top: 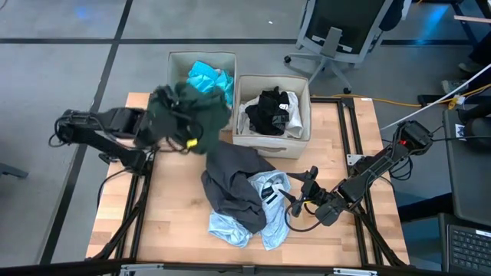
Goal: Sort clothes
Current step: Put the dark green shirt into the left laundry organizer
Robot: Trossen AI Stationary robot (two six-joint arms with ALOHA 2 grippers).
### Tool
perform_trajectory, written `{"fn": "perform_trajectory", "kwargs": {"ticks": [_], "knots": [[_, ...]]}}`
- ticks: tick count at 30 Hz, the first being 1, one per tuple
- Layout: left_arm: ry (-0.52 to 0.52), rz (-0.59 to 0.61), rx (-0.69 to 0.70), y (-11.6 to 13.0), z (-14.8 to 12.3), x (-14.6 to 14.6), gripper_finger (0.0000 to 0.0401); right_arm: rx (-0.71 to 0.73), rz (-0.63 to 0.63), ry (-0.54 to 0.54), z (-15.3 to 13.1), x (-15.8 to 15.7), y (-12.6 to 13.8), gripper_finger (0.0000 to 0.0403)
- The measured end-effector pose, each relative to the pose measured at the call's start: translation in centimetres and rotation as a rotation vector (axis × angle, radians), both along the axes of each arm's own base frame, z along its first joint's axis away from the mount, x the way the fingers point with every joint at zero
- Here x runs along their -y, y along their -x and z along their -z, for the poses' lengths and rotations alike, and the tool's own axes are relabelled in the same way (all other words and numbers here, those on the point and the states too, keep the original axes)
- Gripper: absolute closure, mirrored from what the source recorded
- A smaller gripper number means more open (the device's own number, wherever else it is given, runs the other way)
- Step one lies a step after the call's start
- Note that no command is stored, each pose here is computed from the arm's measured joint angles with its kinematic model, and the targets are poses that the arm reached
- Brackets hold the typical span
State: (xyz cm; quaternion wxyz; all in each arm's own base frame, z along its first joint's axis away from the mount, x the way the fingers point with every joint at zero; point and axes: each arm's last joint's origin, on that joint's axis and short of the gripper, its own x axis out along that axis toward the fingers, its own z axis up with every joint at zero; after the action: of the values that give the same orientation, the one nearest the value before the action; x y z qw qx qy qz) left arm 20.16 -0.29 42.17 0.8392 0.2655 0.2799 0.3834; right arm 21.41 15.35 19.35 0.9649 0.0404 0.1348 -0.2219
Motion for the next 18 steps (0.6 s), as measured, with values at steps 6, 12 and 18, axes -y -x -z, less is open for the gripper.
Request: {"fn": "perform_trajectory", "kwargs": {"ticks": [6,12,18], "knots": [[-0.008,0.006,0.052,-0.7,-1.4,-5.6,0.0387,0.002,0.000,-0.002,0.0,0.0,0.0,0.0087],[-0.003,-0.024,0.150,-0.4,-1.9,-11.6,0.0387,0.003,-0.001,-0.004,0.0,0.0,0.0,0.0087],[0.116,-0.079,0.159,-0.9,0.3,-17.3,0.0387,0.005,-0.003,-0.007,-0.1,0.0,0.0,0.0087]]}}
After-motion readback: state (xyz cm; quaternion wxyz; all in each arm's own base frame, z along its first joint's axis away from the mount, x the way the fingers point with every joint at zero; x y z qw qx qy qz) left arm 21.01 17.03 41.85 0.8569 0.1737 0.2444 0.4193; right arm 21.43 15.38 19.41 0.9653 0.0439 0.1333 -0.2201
